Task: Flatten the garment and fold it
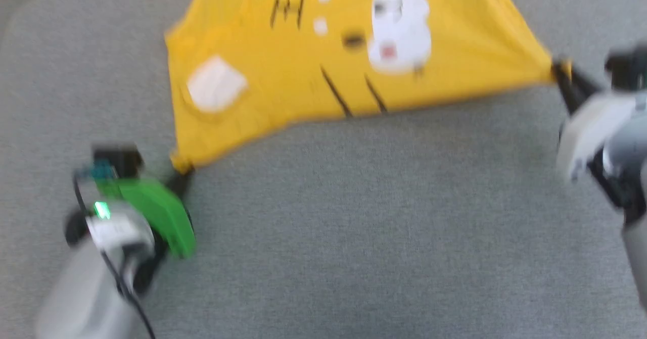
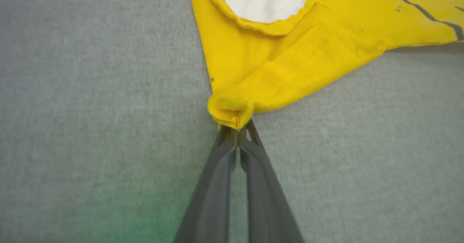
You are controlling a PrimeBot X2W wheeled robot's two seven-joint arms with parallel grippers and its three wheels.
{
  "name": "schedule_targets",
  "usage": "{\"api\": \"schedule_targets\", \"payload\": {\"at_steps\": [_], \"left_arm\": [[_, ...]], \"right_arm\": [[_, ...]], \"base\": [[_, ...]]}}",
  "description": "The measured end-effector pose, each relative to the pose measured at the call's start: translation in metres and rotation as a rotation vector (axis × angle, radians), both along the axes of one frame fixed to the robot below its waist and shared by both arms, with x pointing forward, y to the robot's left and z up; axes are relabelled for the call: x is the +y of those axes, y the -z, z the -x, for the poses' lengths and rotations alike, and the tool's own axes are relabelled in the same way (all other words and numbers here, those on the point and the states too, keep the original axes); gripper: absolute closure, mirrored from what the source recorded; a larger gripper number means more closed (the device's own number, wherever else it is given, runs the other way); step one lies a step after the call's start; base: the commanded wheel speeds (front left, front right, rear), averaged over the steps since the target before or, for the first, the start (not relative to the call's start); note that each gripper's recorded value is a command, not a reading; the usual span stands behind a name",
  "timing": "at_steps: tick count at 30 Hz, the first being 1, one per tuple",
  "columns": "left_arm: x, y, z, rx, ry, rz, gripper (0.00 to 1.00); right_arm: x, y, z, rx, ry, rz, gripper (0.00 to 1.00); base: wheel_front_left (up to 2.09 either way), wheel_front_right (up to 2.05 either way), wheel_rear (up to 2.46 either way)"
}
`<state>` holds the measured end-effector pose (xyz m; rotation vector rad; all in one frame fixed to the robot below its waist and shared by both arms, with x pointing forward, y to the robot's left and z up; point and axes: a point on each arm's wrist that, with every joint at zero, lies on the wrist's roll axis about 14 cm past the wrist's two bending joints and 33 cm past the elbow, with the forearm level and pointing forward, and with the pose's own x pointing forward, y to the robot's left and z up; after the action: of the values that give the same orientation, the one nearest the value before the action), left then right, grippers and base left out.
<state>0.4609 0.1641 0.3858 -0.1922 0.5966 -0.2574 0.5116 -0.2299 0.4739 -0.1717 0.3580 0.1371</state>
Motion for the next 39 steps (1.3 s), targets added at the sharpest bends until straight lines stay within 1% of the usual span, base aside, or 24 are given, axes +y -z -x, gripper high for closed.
{"api": "schedule_targets", "payload": {"at_steps": [3,10,13,17,21,23,25,30,35,37,39], "left_arm": [[-0.011,0.003,0.041,0.067,0.01,0.055,1.0],[-0.027,0.004,0.122,0.198,0.007,0.12,1.0],[-0.032,0.007,0.156,0.275,0.023,0.117,1.0],[-0.03,0.01,0.187,0.35,0.013,0.117,1.0],[-0.02,0.01,0.205,0.366,-0.012,0.087,1.0],[-0.016,0.003,0.201,0.305,-0.023,0.073,1.0],[-0.014,-0.006,0.191,0.213,-0.019,0.059,1.0],[-0.014,-0.035,0.153,-0.082,-0.023,0.03,1.0],[-0.027,-0.075,0.111,-0.351,-0.011,0.024,1.0],[-0.03,-0.087,0.096,-0.419,0.011,-0.004,1.0],[-0.034,-0.095,0.084,-0.448,0.038,-0.016,1.0]], "right_arm": [[-0.004,0.005,0.03,0.023,0.02,-0.025,1.0],[-0.006,0.024,0.096,0.118,0.053,-0.028,1.0],[-0.011,0.031,0.121,0.156,0.077,-0.018,1.0],[-0.012,0.046,0.15,0.228,0.097,-0.021,1.0],[-0.018,0.063,0.177,0.33,0.116,0.012,1.0],[-0.017,0.069,0.185,0.355,0.12,0.006,1.0],[-0.012,0.067,0.185,0.341,0.115,-0.005,1.0],[-0.003,0.046,0.17,0.17,0.094,-0.037,1.0],[0.004,0.033,0.162,0.06,0.068,-0.058,1.0],[0.003,0.027,0.156,0.032,0.061,-0.051,1.0],[0.001,0.023,0.147,0.02,0.05,-0.038,1.0]], "base": [[0.0,0.0,0.0],[0.0,0.0,0.0],[0.0,0.0,0.0],[0.0,0.0,0.0],[0.0,0.0,0.0],[0.0,0.0,0.0],[0.0,0.0,0.0],[0.0,0.0,0.0],[0.0,0.0,0.0],[0.0,0.0,0.0],[0.0,0.0,0.0]]}}
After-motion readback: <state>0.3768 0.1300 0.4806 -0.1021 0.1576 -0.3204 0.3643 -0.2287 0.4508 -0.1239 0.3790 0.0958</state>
